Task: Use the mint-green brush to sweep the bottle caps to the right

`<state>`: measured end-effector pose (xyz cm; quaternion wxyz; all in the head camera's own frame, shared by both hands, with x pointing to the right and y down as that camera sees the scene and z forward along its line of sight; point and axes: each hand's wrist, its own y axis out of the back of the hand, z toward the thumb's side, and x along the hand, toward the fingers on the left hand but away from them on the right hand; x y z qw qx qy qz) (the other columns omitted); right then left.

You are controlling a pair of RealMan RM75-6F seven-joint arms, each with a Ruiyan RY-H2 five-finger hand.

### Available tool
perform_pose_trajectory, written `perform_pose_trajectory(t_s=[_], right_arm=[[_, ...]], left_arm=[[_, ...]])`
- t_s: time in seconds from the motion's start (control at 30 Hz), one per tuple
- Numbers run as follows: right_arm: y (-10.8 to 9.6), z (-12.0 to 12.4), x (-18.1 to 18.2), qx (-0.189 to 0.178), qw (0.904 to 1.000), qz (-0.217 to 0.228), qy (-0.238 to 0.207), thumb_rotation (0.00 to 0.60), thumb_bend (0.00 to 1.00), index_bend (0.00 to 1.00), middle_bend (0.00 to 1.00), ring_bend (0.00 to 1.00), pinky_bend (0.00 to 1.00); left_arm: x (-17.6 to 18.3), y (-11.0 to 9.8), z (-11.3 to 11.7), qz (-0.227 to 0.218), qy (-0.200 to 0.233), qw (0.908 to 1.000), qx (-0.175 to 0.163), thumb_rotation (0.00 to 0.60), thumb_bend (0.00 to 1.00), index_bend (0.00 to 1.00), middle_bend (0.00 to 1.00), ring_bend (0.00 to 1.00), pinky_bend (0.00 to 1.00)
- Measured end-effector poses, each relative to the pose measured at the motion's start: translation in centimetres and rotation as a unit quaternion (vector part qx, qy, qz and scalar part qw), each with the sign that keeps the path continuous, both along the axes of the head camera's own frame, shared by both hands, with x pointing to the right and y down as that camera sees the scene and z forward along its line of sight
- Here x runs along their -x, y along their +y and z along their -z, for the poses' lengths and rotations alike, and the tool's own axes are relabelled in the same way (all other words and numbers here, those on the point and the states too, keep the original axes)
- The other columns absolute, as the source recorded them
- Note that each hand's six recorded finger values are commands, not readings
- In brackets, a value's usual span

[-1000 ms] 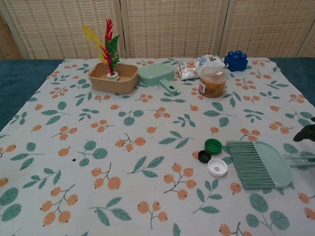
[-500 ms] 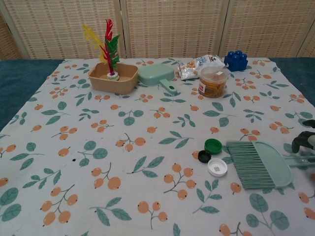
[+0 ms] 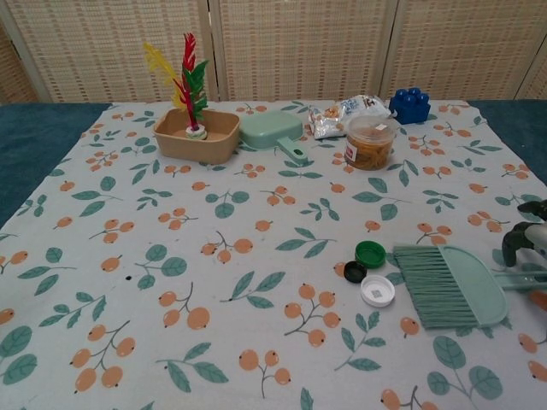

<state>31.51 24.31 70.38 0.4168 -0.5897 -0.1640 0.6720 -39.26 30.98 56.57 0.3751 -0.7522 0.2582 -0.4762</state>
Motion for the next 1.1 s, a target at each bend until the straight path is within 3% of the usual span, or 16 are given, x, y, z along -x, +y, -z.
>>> perform_pose_trajectory(t_s=[0.6,0.83,1.1], right_arm=[[0.04,-0.85,0.94,0.013,0.9997,0.007,0.018,0.600,0.27,0.42,0.27,0.04,0.00],[0.03,-0.99,0.93,0.009,0.9998,0.006,0.019,0.600,0.29,0.58,0.39,0.17,0.00],[0.00,-0.89,0.76,0.002,0.9998,0.006,0.018,0.600,0.30,0.69,0.48,0.28,0.00]], left_arm=[[0.13,-0.13,-0.06,0.003,-0.002,1.0000,-0.001,0.600,0.39,0.00,0.00,0.00,0.10],[0.10,-0.09,-0.14,0.003,-0.003,1.0000,0.000,0.600,0.39,0.00,0.00,0.00,0.10],[0.14,-0.10,-0.06,0.003,-0.002,1.0000,0.000,0.600,0.39,0.00,0.00,0.00,0.10]])
